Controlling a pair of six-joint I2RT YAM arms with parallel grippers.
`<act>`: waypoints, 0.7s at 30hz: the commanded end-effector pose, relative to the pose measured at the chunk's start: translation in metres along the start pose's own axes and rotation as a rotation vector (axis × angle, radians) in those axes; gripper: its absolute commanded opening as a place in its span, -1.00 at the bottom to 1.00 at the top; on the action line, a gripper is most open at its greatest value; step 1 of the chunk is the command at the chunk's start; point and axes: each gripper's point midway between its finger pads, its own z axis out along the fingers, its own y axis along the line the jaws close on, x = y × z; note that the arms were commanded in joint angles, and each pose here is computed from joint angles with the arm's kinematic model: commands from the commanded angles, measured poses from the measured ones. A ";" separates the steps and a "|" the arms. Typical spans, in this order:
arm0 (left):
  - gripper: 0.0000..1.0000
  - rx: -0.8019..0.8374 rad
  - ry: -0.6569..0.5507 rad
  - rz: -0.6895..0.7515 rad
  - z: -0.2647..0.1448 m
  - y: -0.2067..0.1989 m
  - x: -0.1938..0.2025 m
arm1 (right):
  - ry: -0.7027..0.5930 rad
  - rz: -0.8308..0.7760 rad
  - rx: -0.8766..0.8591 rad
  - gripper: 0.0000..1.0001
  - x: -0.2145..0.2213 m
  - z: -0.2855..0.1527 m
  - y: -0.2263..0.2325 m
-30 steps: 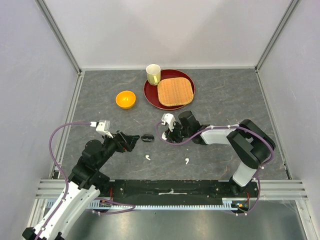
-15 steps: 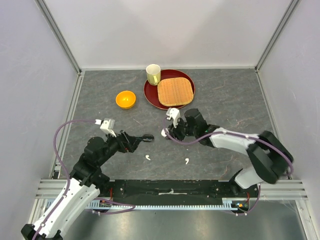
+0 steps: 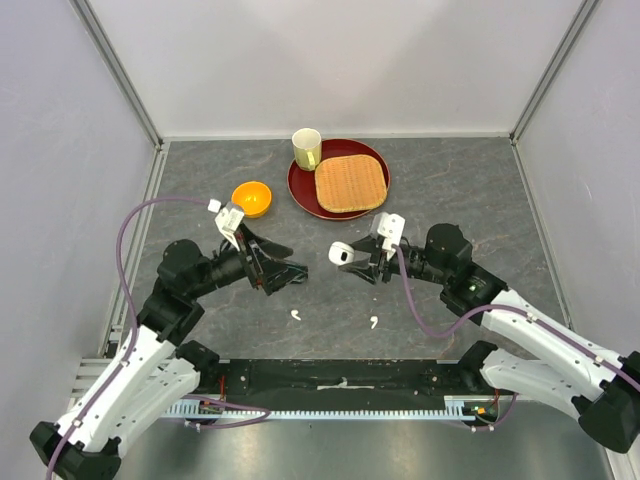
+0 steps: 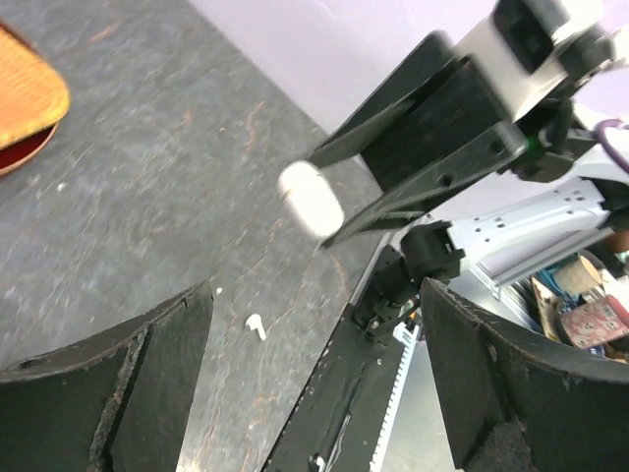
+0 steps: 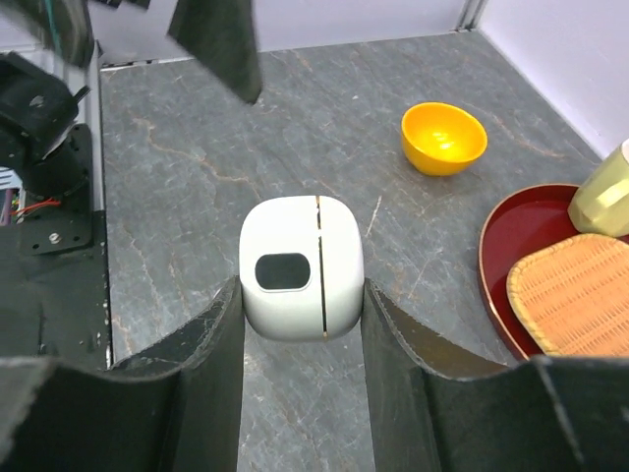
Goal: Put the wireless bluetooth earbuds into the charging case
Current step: Pick up the charging case at the center of the board.
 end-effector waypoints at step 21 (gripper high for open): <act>0.69 0.103 0.146 -0.123 0.046 -0.008 0.022 | 0.059 -0.068 -0.021 -1.00 -0.001 0.006 0.028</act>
